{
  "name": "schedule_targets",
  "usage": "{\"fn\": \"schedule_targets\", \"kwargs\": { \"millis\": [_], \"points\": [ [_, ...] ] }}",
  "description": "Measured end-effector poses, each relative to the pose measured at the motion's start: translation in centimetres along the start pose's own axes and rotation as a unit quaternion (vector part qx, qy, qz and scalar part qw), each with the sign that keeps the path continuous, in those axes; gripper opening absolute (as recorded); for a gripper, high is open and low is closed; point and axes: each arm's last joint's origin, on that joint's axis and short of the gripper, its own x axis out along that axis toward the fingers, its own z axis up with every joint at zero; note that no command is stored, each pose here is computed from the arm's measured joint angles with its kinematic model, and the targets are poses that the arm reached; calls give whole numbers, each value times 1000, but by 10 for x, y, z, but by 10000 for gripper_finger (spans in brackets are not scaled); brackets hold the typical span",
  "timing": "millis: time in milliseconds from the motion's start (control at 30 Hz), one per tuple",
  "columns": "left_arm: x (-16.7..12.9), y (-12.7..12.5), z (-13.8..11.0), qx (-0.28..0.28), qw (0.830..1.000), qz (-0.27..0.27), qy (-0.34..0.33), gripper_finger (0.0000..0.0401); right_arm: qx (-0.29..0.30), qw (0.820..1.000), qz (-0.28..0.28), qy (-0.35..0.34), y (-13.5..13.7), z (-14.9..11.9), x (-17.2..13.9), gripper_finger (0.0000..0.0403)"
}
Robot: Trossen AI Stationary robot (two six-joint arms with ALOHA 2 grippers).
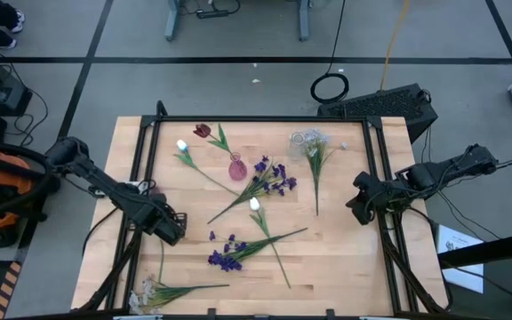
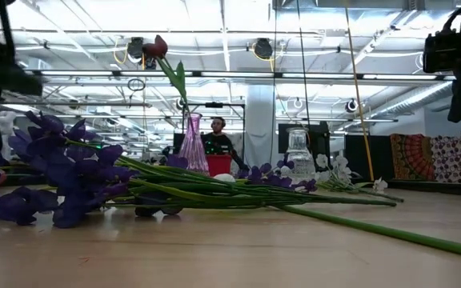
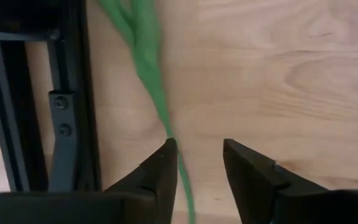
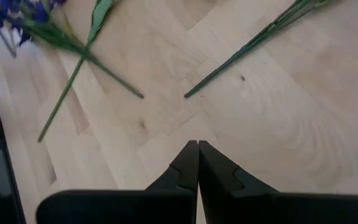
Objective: Sort flowers into vase by color
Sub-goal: Put the red flower into the transparent purple vase
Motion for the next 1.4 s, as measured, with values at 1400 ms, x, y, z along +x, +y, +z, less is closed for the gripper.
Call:
{"fn": "schedule_targets", "kwargs": {
  "millis": [1400],
  "points": [
    [-8, -15, 13, 59, 901, -376, -206, 4, 40, 995, -45, -81, 12, 10, 15, 0]
  ]
}}
